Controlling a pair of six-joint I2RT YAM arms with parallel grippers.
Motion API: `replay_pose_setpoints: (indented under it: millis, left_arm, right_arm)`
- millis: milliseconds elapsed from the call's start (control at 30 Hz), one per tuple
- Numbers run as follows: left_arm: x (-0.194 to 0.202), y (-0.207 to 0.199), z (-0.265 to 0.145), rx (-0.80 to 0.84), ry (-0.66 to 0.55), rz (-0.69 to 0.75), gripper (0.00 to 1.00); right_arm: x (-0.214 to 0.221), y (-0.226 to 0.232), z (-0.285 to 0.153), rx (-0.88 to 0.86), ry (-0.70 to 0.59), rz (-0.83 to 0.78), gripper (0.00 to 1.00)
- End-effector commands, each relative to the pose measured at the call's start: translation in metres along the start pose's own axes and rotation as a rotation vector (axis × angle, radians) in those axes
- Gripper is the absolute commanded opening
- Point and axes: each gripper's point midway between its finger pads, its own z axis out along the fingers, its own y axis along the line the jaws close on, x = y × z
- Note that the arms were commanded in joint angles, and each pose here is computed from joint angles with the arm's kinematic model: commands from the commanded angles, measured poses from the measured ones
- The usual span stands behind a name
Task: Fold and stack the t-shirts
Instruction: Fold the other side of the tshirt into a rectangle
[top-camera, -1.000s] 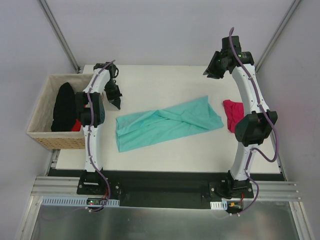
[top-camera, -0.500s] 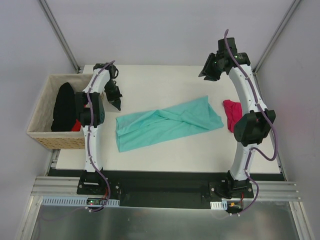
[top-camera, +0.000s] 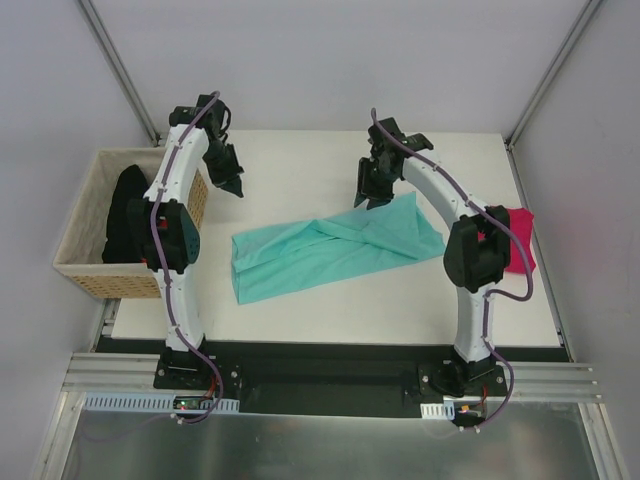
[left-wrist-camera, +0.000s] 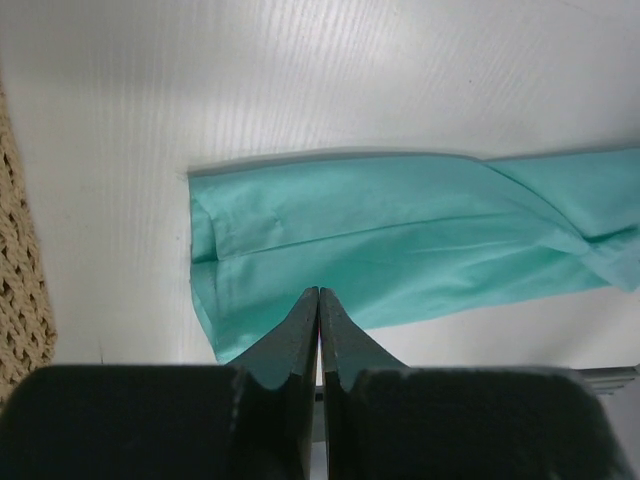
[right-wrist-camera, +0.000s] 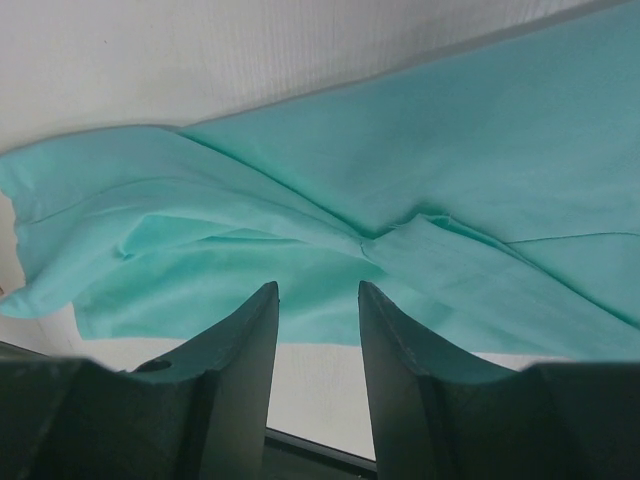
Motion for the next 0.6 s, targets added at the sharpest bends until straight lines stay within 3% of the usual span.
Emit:
replay_pose_setpoints:
  millis: [0, 300, 567]
  left_arm:
    - [0.020, -0.006, -0.020, 0.009, 0.005, -0.014, 0.01]
    - [0.029, -0.009, -0.039, 0.015, -0.030, -0.015, 0.01]
    - [0.036, -0.004, -0.043, -0.004, -0.026, -0.014, 0.01]
  right_arm:
    - [0.016, 0.005, 0.005, -0.004, 0.031, -0.038, 0.40]
    - [0.054, 0.006, 0.035, -0.022, 0.081, -0.035, 0.40]
    - [0.046, 0.012, 0.037, -0.025, 0.075, -0.050, 0.40]
